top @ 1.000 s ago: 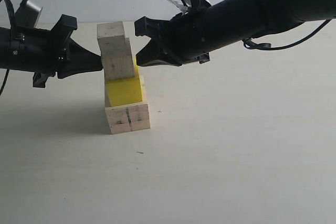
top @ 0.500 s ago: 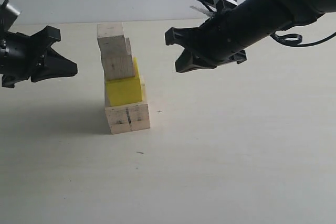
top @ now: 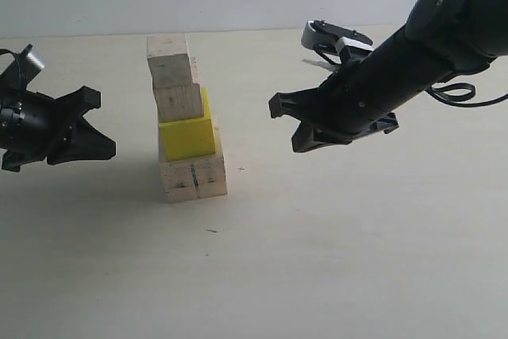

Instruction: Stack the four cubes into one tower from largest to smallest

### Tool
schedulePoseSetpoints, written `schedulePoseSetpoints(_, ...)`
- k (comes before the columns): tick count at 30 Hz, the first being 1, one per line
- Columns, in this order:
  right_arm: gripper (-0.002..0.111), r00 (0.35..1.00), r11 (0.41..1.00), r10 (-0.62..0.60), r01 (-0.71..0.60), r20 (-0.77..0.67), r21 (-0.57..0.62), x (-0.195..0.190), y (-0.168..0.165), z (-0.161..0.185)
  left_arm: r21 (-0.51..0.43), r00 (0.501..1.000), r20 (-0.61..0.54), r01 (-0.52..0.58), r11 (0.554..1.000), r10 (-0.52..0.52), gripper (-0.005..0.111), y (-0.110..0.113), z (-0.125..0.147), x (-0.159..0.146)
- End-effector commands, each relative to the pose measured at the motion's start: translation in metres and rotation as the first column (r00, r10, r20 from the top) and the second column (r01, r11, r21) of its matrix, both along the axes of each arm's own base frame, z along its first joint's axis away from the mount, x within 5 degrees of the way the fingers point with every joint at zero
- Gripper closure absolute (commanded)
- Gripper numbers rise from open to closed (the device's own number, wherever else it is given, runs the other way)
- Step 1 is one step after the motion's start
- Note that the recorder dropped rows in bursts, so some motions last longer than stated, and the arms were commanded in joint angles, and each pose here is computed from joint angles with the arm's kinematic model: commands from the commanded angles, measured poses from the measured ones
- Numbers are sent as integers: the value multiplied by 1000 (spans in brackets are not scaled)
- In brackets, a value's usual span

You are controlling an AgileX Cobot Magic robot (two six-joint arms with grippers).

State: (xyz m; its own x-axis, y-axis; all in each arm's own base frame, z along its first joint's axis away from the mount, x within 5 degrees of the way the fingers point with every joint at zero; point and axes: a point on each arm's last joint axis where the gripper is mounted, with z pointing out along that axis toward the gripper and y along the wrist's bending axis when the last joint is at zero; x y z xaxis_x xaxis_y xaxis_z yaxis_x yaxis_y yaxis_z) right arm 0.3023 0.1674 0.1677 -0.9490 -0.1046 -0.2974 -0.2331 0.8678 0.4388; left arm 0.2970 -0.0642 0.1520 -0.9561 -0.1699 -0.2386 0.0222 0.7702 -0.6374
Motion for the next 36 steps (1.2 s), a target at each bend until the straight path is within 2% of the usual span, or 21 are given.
schedulePoseSetpoints(1, 108, 1000, 1000, -22, 22, -2, -17, -5, -6, -5, 10, 1000, -10, -17, 1000, 17, 107, 2, -4, -2)
schedulePoseSetpoints(8, 108, 1000, 1000, -6, 6, -2, -29, -13, -10, -2, 10, 1000, -6, 26, 1000, -26, 107, -11, -3, -4)
schedulePoseSetpoints(17, 108, 984, 997, 55, -47, 169, -55, -33, -23, 52, 29, 998, 15, 53, 998, -54, 107, -13, -1, -6)
schedulePoseSetpoints(25, 108, 943, 985, 33, 26, 331, -173, -59, -51, 107, 114, 983, 141, 102, 988, -117, 107, -8, 31, -19)
schedulePoseSetpoints(31, 108, 895, 957, 13, 118, 445, -266, -85, -78, 143, 222, 955, 273, 55, 973, -117, 107, 2, 64, -40)
schedulePoseSetpoints(36, 108, 817, 937, -25, 220, 576, -272, -113, -101, 177, 293, 898, 422, -5, 956, -125, 107, 11, 97, -67)
